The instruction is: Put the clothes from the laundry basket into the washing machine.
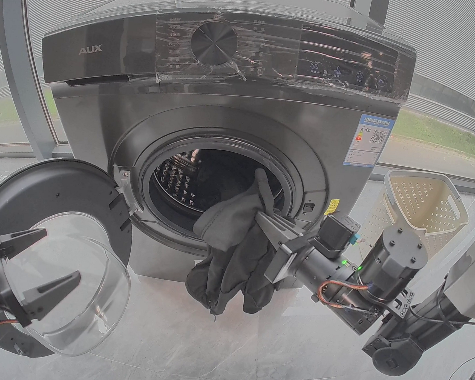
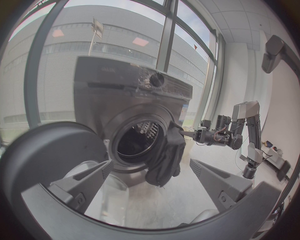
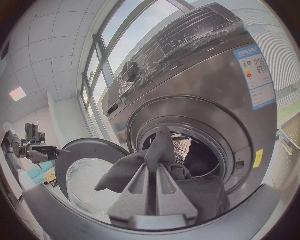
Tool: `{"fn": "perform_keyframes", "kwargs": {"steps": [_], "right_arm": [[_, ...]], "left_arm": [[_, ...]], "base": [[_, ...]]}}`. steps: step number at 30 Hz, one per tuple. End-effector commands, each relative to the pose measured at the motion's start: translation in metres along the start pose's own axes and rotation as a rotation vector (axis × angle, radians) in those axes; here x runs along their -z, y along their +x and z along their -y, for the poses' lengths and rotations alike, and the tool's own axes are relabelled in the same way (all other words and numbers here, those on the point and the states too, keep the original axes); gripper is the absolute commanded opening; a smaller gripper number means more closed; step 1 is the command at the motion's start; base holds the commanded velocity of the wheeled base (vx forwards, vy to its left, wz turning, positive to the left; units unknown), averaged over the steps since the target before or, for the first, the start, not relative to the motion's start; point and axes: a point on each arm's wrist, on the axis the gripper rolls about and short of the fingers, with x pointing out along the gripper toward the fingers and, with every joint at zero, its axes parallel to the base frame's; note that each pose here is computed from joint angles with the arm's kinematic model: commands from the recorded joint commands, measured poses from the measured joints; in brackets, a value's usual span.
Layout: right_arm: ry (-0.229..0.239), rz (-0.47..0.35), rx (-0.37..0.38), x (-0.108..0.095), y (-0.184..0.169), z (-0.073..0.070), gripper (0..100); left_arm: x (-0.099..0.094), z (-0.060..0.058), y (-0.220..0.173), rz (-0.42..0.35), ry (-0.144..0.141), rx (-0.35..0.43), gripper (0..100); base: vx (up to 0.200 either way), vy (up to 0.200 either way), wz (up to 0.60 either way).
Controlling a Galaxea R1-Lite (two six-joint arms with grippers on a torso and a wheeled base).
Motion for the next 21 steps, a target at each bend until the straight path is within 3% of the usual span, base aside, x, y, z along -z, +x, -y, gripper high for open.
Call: {"fn": "perform_keyframes", "kwargs": {"steps": [1,7,21], "right_arm": [[-0.001,0.039,-0.011,0.001,0.032,-0.002,0],[0.0,0.038,-0.009,0.001,0.03,-0.003,0],[0.0,0.042,0.007,0.001,0.031,-0.003,0]], "left_arm": [[0.023,0.003,0.075,-0.193,-0.048,0.135,100],[0.039,0.004,0.105,-0.277,-0.061,0.129,100],[0.081,0.007,0.159,-0.32,-0.055,0.15,100]], "base": [[0.0,0.0,0.0],[0.0,0.0,0.0],[0.0,0.0,0.0]]}}
